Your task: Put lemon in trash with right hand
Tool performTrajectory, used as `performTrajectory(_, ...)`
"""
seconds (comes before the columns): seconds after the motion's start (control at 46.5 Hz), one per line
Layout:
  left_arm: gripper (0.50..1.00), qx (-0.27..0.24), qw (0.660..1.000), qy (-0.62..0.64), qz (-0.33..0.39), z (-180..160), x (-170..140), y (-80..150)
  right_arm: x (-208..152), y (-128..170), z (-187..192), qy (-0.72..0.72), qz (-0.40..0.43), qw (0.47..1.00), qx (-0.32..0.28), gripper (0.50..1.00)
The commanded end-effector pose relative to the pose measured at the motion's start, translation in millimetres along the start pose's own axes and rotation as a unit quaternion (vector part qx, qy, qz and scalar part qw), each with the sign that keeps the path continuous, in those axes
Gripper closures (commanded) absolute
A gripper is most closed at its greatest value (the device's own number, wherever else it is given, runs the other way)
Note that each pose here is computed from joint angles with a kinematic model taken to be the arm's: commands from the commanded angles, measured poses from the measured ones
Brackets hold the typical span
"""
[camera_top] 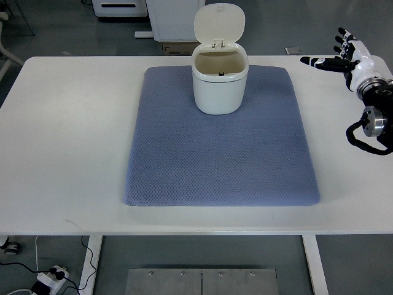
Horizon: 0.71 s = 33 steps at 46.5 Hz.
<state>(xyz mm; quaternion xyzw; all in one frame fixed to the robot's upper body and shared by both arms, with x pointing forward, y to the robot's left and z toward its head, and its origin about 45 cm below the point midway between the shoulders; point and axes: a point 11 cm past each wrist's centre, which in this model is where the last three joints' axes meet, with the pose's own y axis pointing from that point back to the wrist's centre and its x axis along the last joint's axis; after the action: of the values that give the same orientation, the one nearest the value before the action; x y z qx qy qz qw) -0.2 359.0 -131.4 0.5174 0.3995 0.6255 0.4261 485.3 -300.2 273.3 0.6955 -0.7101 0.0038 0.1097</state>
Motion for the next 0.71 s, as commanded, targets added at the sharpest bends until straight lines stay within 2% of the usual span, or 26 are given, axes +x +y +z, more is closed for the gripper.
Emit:
performTrajectory(0.0, 0.5, 0.0, 1.0, 0.0, 0.0, -0.1, 0.0, 0.0, 0.8, 1.4, 4.3, -0.006, -0.012, 1.0, -0.005, 0.5)
performTrajectory(0.194, 0.5, 0.0, 1.0, 0.0, 0.0, -0.1, 0.0, 0.0, 11.5, 3.1, -7.0, -0.055, -0.086, 0.995, -0.008, 0.5)
performTrajectory(0.43, 0.5, -0.001, 1.0, 0.0, 0.0, 0.8, -0.1, -0.1, 31.4, 8.8, -10.9, -0.118, -0.139, 0.981, -0.066, 0.5)
performTrajectory(0.559, 0.5, -0.001, 1.0, 0.0, 0.0, 0.8, -0.1, -0.1, 36.2, 8.9, -14.7, -0.165, -0.141, 0.974, -0.062, 0.5)
performTrajectory(0.689, 0.5, 0.0, 1.0, 0.0, 0.0, -0.1, 0.0, 0.0, 27.1, 5.3, -16.7, -0.23, -0.137, 0.963, -0.034, 0.5)
